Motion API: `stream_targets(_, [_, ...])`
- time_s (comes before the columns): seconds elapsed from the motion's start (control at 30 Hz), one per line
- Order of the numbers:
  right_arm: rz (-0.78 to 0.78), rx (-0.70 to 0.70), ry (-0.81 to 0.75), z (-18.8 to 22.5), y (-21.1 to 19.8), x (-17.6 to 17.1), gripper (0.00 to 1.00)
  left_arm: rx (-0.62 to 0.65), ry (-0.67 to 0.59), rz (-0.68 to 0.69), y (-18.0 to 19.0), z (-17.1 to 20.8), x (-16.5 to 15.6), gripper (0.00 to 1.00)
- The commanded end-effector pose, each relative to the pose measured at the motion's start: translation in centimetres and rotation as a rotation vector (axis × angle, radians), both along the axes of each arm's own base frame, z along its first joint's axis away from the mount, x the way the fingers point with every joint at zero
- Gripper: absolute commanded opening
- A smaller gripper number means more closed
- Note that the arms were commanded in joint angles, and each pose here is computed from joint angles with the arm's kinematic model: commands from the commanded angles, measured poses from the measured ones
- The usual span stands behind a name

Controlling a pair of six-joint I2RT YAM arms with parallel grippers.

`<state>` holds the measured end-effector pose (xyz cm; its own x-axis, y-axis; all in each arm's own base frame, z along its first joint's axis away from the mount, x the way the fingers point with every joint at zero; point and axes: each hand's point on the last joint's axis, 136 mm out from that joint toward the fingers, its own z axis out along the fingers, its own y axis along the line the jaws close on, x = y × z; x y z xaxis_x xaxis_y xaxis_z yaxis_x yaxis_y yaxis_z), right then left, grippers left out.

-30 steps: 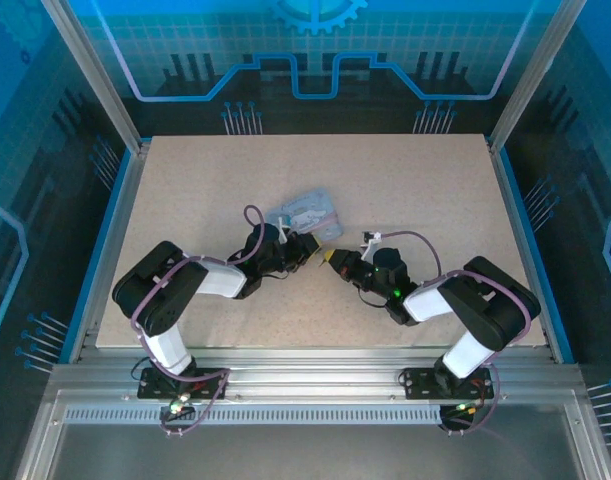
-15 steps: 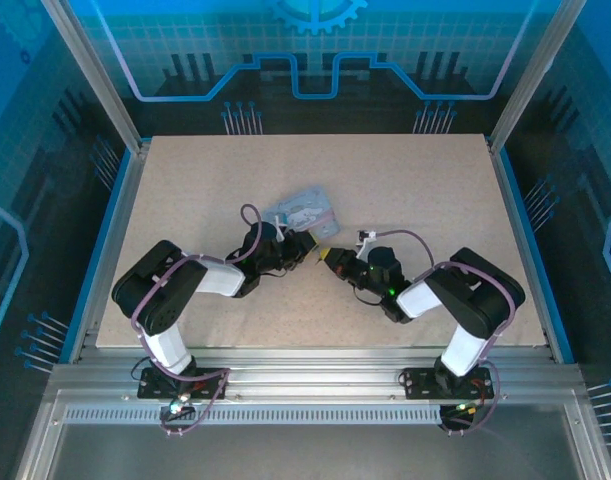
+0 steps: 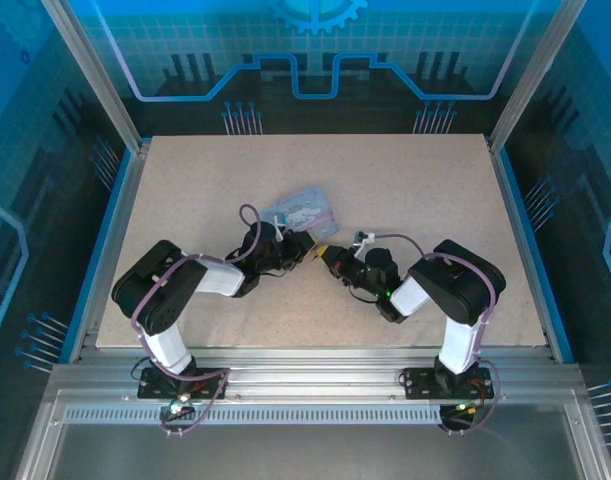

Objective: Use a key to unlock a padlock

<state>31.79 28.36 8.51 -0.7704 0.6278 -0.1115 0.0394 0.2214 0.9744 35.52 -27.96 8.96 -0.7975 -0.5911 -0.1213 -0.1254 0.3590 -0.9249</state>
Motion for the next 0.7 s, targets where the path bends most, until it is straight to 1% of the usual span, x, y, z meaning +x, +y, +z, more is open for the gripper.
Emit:
stream_targets(0.0, [0.032,-0.015,0.079,-1.0,1.2,0.4,0.00,-0.089,-0.053,-0.127,-2.5,2.6,-1.5,0.00])
stream_targets(0.13, [0.048,-0.054,0.063,-0.3,1.7,0.7,0.00,-0.092,-0.049,-0.155,-2.9,2.6,-2.1,0.00])
stream_targets(0.33, [0.049,-0.036,0.067,0.0,2.1,1.2,0.00,-0.094,-0.043,-0.178,-3.3,2.6,-2.5,0.00])
stream_targets(0.47, [0.049,0.008,0.071,0.0,2.4,1.3,0.00,-0.093,-0.041,-0.188,-3.5,2.5,-2.6,0.00])
stream_targets(0.67, [0.053,0.001,0.073,0.1,2.4,1.3,0.00,-0.093,-0.042,-0.195,-3.5,2.6,-2.8,0.00])
